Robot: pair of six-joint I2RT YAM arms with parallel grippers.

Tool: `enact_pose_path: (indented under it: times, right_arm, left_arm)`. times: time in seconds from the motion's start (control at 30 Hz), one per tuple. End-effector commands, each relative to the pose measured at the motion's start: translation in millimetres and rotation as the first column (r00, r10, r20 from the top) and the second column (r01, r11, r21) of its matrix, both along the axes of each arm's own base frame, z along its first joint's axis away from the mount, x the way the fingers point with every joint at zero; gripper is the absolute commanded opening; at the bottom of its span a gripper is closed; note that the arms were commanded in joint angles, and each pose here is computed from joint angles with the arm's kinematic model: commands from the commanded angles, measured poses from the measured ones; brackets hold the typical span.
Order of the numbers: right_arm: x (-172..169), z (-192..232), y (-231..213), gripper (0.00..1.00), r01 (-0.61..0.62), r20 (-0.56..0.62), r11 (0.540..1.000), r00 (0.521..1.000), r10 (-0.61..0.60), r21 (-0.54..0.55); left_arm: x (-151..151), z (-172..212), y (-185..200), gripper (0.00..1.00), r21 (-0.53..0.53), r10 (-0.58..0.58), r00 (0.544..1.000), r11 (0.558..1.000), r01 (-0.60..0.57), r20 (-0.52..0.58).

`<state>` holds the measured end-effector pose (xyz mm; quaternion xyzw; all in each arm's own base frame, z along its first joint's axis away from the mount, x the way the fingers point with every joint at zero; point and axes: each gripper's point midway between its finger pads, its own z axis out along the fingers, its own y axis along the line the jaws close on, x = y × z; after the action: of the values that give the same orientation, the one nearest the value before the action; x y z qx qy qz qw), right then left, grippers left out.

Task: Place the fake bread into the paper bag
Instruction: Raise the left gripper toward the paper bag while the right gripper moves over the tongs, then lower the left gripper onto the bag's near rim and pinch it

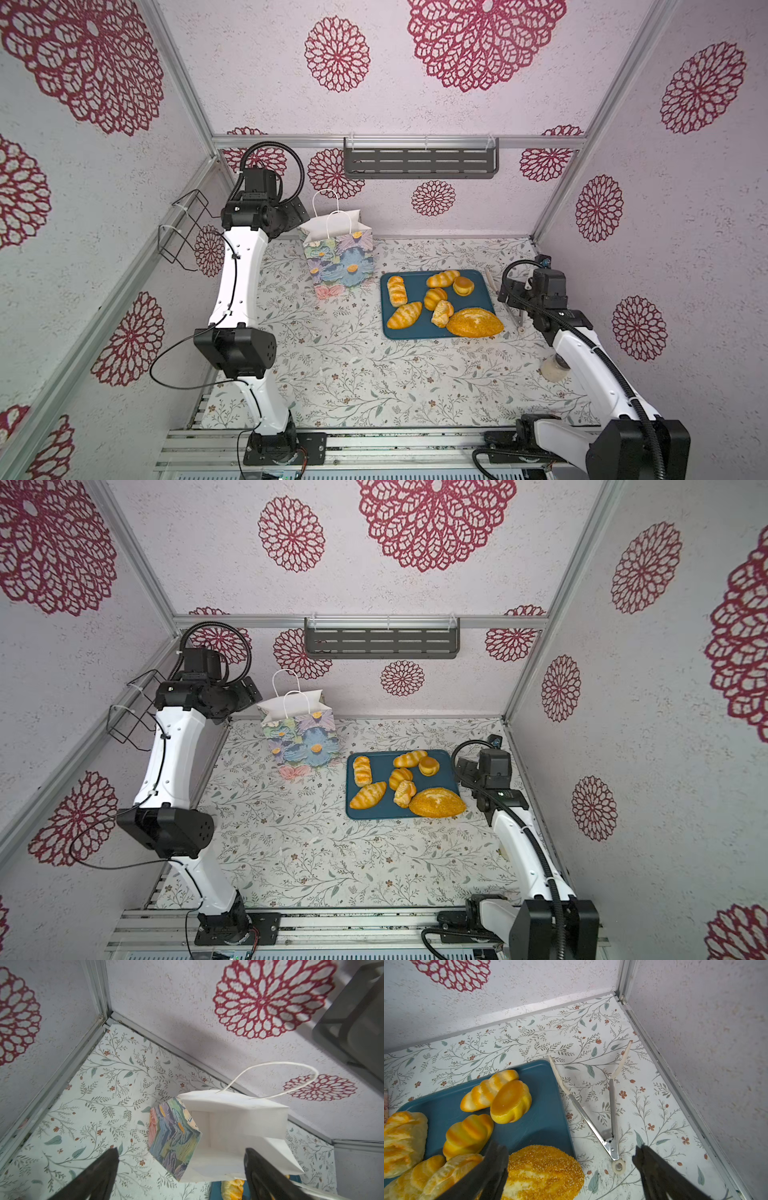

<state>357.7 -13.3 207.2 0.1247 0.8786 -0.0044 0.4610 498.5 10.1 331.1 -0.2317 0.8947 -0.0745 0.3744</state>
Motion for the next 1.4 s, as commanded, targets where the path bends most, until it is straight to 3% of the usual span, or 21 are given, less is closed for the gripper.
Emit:
enact_pose_path:
  times: [0.0, 0.53, 1.03, 1.2, 1.37]
  right_arm:
    - [-2.1, 19.0, 3.1, 0.99, -0.001, 0.047, 1.0, 0.999, 0.0, 0.03]
    - [-3.8, 15.3, 5.5, 0.99, -0.016, 0.044, 0.999, 0.999, 0.014, 0.035]
    - [-4.4, 12.7, 4.5, 0.99, -0.01, 0.045, 0.999, 0.999, 0.008, 0.034]
    - [-4.2, 12.9, 4.2, 0.99, -0.009, 0.047, 0.999, 0.999, 0.008, 0.032]
    - [-3.8, 12.2, 4.0, 0.99, -0.009, 0.046, 1.0, 0.999, 0.007, 0.03]
  left_arm:
    - [-6.4, -41.0, -10.5, 0.97, 0.014, -0.054, 0.983, 0.998, 0.057, -0.177]
    - [15.0, -69.8, -9.5, 1.0, 0.021, -0.025, 0.979, 0.999, 0.03, -0.203]
    - [29.9, -71.5, -14.8, 0.2, 0.007, -0.057, 0.985, 0.998, 0.059, -0.165]
    - [30.9, -72.7, -14.3, 0.04, 0.013, -0.06, 0.984, 0.998, 0.064, -0.165]
    - [29.7, -72.3, -15.3, 0.0, 0.012, -0.069, 0.983, 0.997, 0.072, -0.167]
